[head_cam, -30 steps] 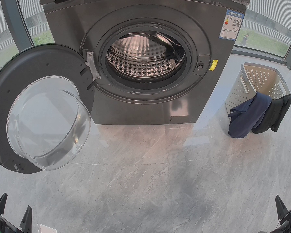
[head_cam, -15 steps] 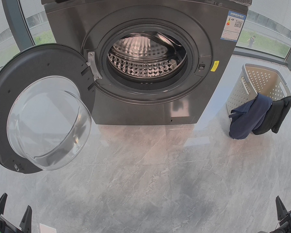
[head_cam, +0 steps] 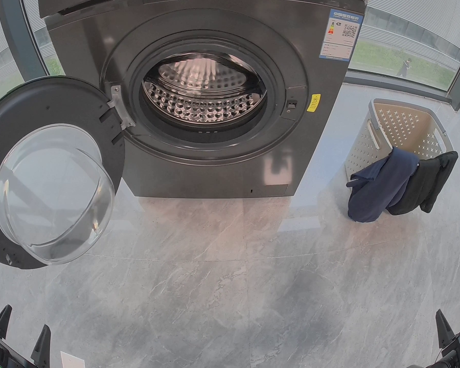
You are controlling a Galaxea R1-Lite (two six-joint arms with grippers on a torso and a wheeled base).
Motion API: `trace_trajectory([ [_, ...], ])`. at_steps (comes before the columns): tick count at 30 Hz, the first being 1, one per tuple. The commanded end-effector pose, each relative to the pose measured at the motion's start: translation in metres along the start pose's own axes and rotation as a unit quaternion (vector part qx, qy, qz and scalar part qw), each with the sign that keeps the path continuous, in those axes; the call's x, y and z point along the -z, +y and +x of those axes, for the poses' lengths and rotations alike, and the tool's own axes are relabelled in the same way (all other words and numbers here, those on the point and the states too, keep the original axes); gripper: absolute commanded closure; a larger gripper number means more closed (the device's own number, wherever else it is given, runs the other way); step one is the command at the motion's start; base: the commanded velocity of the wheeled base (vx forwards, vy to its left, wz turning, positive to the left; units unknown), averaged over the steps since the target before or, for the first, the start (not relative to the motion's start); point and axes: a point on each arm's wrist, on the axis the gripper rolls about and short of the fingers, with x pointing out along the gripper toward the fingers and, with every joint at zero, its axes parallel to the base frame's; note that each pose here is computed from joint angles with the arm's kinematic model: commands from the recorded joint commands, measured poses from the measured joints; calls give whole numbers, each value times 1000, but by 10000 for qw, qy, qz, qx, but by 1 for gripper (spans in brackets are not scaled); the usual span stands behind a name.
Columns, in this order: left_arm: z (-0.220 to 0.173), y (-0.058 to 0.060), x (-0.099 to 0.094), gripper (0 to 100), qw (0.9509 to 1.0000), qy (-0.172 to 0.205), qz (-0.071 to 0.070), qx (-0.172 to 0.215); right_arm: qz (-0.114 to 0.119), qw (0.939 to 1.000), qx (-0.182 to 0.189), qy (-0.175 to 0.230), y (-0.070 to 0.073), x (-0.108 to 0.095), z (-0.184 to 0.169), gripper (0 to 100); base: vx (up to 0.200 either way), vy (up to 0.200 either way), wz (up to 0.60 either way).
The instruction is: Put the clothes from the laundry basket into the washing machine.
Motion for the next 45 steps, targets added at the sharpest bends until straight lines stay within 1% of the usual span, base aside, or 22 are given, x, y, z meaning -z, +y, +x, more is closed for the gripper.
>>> trace_trajectory([
  [1, 0, 0, 5, 0, 10000, 15, 9, -14, -6, 10000, -4, 66, 0, 3, 1, 0, 0, -200, 0],
  [19, 0, 0, 5, 0, 10000, 7, 9, -6, 2, 10000, -4, 66, 0, 3, 1, 0, 0, -200, 0],
  [33, 0, 0, 5, 0, 10000, 7, 24, -6, 2, 10000, -4, 66, 0, 3, 1, 0, 0, 0, 0],
  [37, 0, 0, 5, 0, 10000, 7, 9, -6, 2, 10000, -4, 51, 0, 3, 1, 0, 0, 0, 0],
  [45, 0, 0, 5, 0, 10000, 15, 24, -6, 2, 10000, -4, 59, 0, 3, 1, 0, 0, -200, 0],
])
